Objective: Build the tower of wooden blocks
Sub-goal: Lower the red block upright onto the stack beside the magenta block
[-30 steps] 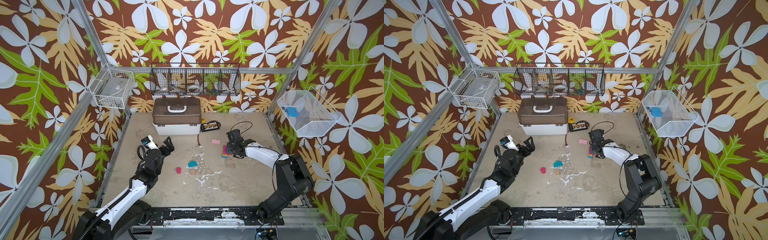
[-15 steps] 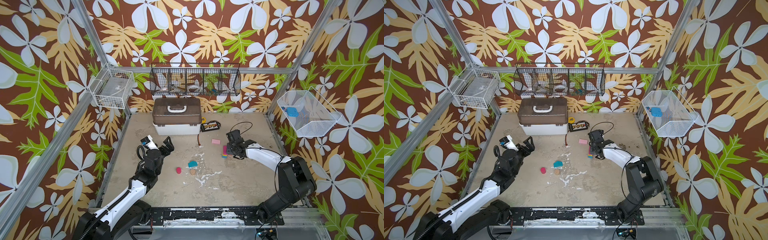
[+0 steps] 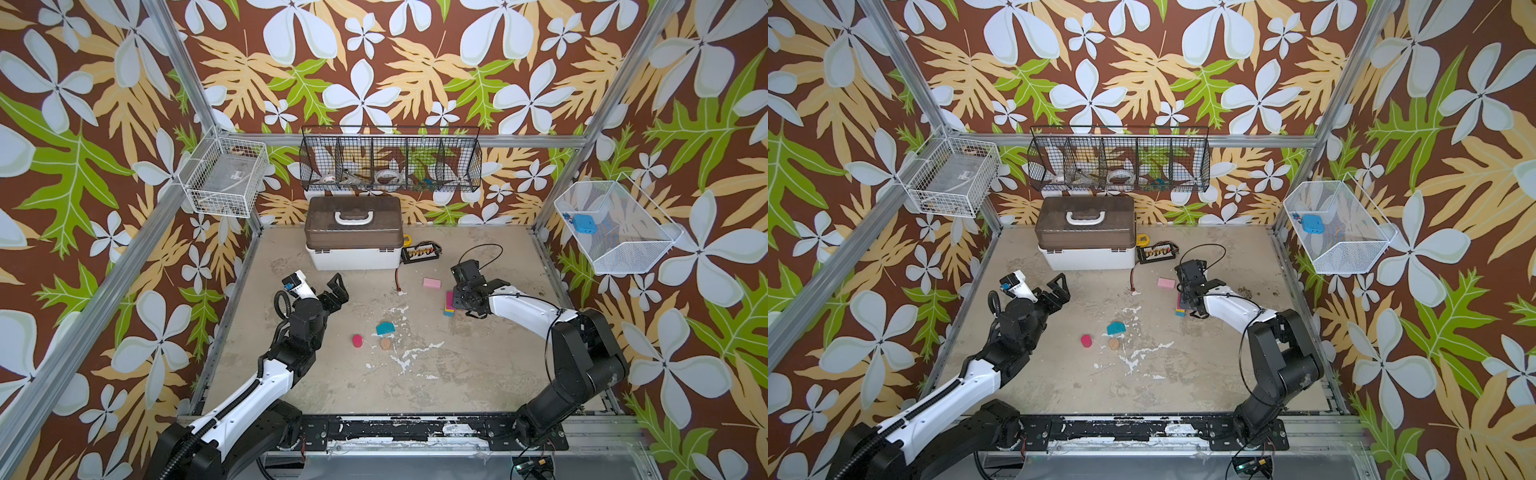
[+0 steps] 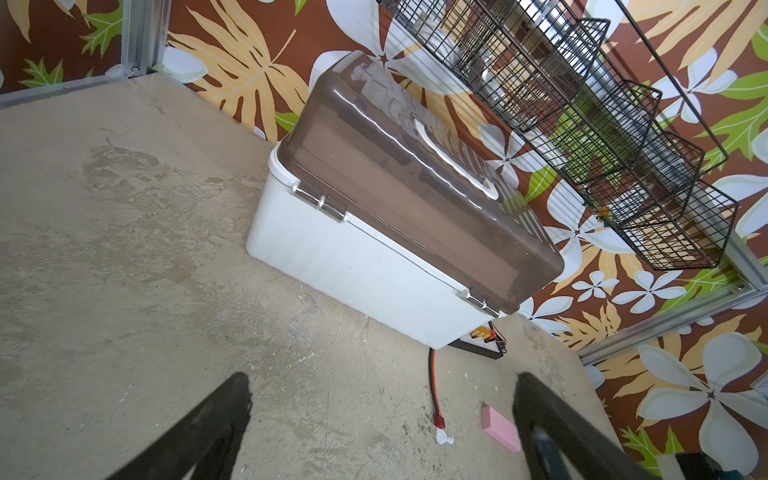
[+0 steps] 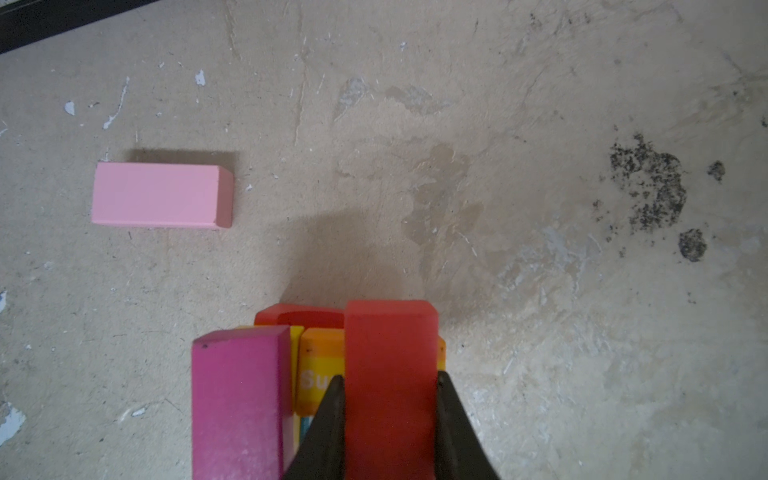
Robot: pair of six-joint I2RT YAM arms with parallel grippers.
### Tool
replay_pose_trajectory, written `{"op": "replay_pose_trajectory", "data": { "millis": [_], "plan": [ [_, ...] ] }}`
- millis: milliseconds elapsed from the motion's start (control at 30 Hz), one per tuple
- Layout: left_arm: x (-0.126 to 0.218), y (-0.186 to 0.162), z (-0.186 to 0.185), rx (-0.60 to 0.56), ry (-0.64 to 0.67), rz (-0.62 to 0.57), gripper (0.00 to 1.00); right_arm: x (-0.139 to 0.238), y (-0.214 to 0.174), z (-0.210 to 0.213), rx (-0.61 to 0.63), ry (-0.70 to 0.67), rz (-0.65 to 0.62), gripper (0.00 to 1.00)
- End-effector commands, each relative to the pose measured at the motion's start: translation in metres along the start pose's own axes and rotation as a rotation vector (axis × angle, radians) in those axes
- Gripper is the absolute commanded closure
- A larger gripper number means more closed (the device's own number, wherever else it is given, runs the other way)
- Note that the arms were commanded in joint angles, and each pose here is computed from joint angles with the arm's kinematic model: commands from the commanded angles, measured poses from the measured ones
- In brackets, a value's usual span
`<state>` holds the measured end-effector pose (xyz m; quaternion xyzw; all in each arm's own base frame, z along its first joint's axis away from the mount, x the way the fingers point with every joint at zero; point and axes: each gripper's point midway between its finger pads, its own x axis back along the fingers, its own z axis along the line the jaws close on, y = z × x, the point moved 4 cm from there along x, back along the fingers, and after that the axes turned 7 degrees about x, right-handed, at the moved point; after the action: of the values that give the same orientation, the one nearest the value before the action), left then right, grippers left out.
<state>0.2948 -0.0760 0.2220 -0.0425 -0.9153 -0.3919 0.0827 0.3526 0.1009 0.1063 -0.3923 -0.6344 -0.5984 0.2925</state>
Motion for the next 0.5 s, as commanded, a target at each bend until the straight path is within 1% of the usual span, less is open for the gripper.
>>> {"op": "replay_pose_trajectory", "data": {
  "millis": [0, 433, 467],
  "plan": [
    [-0.0001, 0.0039, -0.004, 0.007, -0.011, -0.011, 0.0, 0.0013, 0.0036, -0.0019, -0.006, -0.021, -0.014, 0.73],
    [-0.0003, 0.0034, -0.0039, 0.008, -0.01, -0.009, 0.0, -0.0018, 0.0044, -0.0017, -0.007, -0.026, -0.01, 0.72],
    [-0.0003, 0.0035, -0.0038, 0.008, -0.01, -0.01, 0.0, -0.002, 0.0043, -0.0017, -0.006, -0.026, -0.009, 0.7]
  ]
}}
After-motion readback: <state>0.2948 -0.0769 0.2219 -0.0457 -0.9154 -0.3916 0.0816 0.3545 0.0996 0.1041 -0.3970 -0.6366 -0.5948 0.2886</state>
